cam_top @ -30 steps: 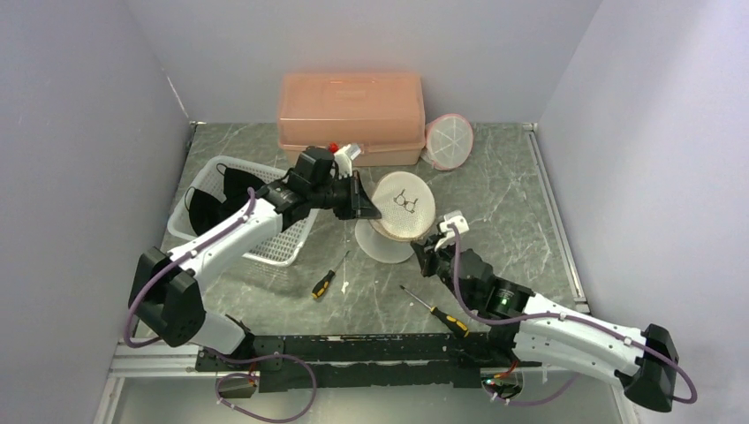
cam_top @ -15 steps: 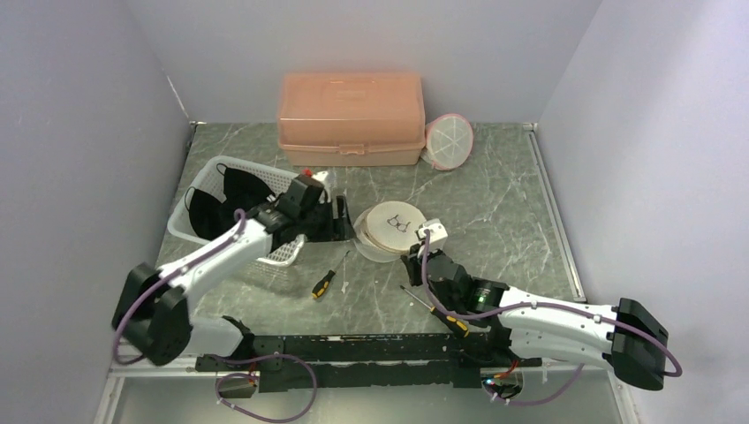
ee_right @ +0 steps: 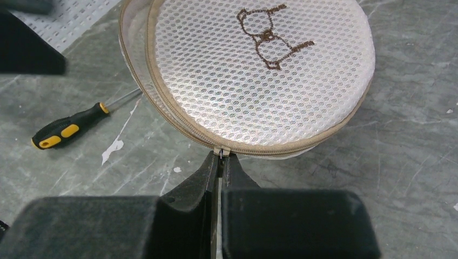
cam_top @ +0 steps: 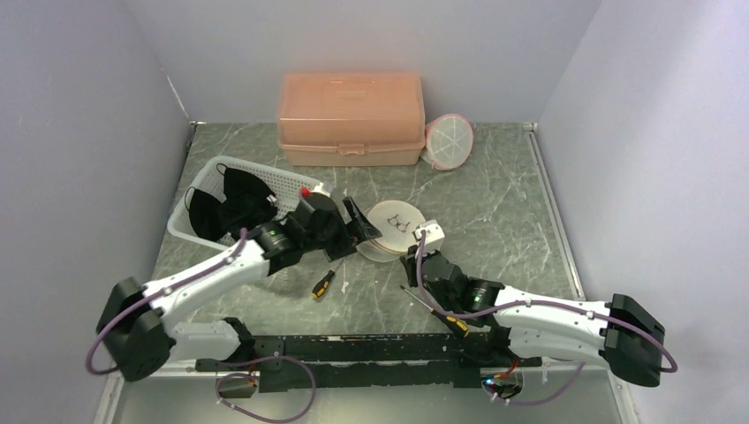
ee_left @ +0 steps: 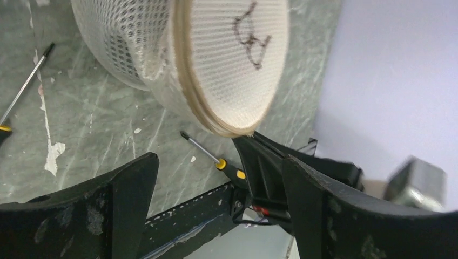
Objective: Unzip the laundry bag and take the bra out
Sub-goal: Unzip the laundry bag at the center of the board.
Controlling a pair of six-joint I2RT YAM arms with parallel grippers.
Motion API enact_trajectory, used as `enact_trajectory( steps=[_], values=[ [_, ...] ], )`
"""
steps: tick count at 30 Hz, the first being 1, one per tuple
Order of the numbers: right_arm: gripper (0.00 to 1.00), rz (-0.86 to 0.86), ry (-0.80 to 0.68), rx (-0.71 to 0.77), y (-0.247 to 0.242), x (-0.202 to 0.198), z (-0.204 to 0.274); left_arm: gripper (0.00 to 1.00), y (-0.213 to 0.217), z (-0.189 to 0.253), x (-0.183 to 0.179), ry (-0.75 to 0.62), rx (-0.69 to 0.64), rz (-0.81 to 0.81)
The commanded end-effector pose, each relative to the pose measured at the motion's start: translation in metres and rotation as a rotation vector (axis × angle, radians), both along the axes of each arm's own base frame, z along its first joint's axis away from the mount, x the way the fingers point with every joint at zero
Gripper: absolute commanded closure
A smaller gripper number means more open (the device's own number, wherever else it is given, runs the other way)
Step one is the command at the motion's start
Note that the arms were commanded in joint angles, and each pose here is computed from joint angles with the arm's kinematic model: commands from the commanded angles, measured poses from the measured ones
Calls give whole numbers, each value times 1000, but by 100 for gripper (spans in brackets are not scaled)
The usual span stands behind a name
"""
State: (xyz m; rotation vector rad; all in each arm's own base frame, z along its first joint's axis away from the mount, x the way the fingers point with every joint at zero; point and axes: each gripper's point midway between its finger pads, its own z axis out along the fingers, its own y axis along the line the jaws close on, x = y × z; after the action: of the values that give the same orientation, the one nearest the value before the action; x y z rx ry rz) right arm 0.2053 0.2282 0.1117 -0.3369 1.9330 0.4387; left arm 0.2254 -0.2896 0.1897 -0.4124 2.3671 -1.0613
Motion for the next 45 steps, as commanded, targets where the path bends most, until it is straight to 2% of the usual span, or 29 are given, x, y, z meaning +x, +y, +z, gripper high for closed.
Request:
enact_trajectory(
  steps=[1, 11, 22, 25, 29, 30, 31, 38, 45],
  values=[
    [100, -10, -34, 56, 9, 6, 21, 12, -32, -1, 11, 106, -125, 66],
    [100, -12, -33, 53, 6, 5, 22, 21, -68, -22, 25, 214, -74, 69],
    [100, -6, -31, 55, 5, 3, 23, 47, -82, -48, 30, 246, -38, 59],
    [100, -12, -30, 50, 4, 3, 22, 60, -82, -49, 30, 236, -30, 50],
    [100, -24, -34, 44, 0, 4, 21, 85, -77, -48, 31, 202, -16, 46],
    [100, -28, -35, 41, -1, 4, 21, 94, -76, -47, 31, 188, -14, 41],
    [100, -33, -39, 35, -3, 5, 21, 97, -75, -46, 30, 178, -12, 29],
    [100, -84, -61, 0, -20, 10, 25, 97, -75, -34, 27, 99, 20, -139],
    [100, -161, 11, 55, -37, 26, 16, 97, -59, -31, 21, 76, 6, -314]
  ],
)
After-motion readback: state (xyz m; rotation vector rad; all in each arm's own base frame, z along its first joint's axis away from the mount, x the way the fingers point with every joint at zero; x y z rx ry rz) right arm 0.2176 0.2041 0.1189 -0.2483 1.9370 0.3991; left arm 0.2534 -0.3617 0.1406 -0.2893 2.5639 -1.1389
